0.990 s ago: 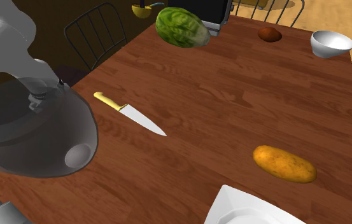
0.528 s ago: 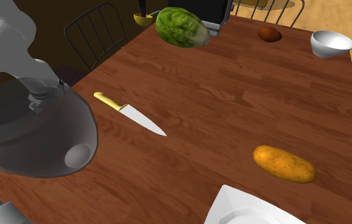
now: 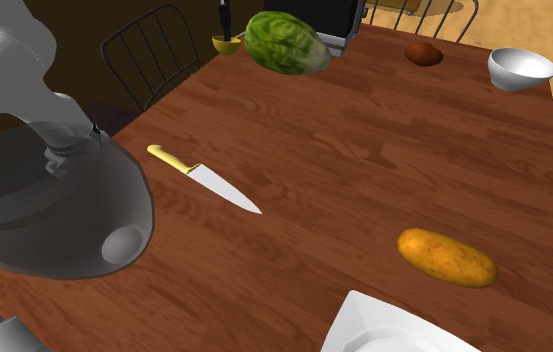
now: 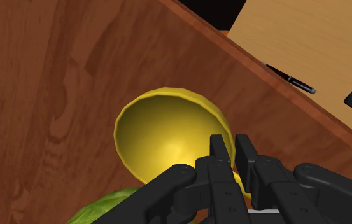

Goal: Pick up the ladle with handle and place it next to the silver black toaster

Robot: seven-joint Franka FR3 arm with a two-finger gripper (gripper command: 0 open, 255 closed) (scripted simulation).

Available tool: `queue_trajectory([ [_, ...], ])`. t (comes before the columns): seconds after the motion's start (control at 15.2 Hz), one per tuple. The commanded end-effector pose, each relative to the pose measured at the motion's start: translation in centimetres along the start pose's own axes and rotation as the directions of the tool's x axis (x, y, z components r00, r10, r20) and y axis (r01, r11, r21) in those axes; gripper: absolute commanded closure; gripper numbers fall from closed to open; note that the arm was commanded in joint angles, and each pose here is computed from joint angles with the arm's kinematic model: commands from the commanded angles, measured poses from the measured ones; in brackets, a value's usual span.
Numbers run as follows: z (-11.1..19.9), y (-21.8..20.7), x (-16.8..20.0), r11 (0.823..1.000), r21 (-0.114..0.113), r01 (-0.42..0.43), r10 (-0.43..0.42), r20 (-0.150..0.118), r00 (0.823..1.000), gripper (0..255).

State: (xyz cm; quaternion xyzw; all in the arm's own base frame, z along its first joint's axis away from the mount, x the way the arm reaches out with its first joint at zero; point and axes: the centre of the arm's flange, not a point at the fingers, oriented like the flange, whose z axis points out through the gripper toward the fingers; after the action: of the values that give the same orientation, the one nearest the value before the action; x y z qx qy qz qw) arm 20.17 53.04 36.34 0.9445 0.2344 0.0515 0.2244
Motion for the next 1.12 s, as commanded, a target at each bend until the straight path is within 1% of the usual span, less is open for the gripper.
queue_trajectory([
  [0.0,1.1,-0.5,0.1,1.0,0.0,0.0,0.0,0.0,1.0,255],
  [0.46,1.1,-0.5,0.1,1.0,0.0,0.0,0.0,0.0,1.0,255],
  [0.53,1.1,-0.5,0.1,1.0,0.0,0.0,0.0,0.0,1.0,0],
  [0.86,1.1,-0.5,0.1,1.0,0.0,0.0,0.0,0.0,1.0,0],
  [1.06,-2.9,-0.5,0.1,1.0,0.0,0.0,0.0,0.0,1.0,0],
])
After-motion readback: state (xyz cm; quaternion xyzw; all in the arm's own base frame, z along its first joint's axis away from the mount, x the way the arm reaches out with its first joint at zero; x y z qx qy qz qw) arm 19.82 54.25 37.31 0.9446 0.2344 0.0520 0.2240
